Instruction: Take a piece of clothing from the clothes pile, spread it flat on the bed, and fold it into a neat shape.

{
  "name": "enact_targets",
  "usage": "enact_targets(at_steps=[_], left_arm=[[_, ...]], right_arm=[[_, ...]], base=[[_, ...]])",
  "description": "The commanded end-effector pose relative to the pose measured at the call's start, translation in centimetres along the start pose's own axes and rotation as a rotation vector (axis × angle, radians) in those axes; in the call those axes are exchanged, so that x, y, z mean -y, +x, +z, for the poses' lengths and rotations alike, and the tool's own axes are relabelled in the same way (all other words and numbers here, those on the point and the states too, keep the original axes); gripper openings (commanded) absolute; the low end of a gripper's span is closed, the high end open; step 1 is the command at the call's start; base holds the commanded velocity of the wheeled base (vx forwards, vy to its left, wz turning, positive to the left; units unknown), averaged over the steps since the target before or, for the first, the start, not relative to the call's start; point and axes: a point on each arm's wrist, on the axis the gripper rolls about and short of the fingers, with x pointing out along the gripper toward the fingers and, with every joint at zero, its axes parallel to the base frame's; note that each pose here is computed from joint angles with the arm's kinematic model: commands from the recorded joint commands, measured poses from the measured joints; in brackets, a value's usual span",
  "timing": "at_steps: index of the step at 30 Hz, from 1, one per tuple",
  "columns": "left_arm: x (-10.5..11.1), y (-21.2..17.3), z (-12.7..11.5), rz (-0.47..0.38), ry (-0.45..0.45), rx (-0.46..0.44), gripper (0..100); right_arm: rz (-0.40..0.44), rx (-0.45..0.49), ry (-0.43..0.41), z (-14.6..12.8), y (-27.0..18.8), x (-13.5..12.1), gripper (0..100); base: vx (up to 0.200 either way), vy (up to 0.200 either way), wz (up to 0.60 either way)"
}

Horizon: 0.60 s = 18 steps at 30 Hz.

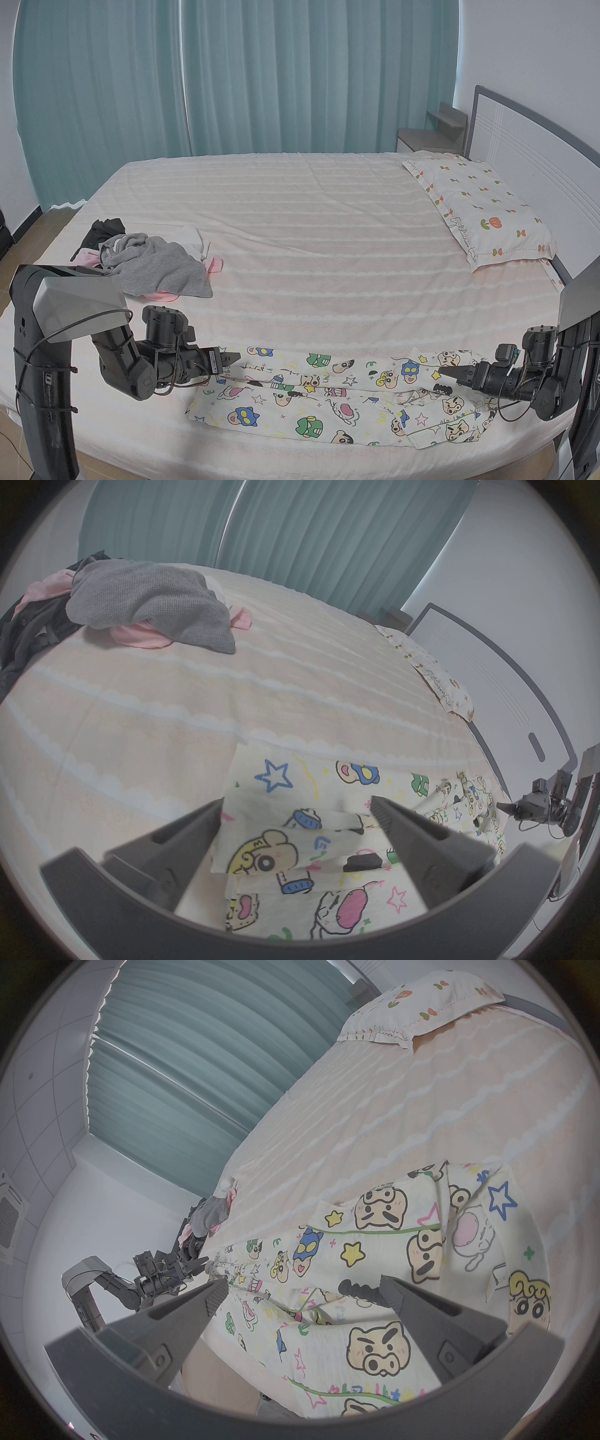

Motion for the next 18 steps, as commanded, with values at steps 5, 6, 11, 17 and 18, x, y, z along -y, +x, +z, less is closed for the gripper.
enact_targets(at_steps=[5,6,11,17,18], left_arm=[[-0.5,-0.4,-0.1,0.013,-0.008,0.020,0],[-0.3,-0.6,0.2,0.008,-0.005,0.045,0],[0.1,-1.2,0.8,-0.009,0.006,0.092,0],[0.8,-1.9,1.9,-0.034,0.021,0.148,0],[0.9,-1.8,2.3,-0.044,0.030,0.177,0]], right_arm=[[0.005,0.009,-0.007,0.1,0.0,0.0,100],[0.006,0.008,-0.008,0.1,0.0,0.0,100],[0.005,0.007,-0.008,0.0,0.1,0.0,100],[0.002,0.001,-0.004,-0.1,0.2,0.1,100],[0.003,0.000,-0.005,-0.1,0.2,0.1,100]], base=[[0.000,0.000,0.00],[0.000,0.000,0.00],[0.000,0.000,0.00],[0.000,0.000,0.00],[0.000,0.000,0.00]])
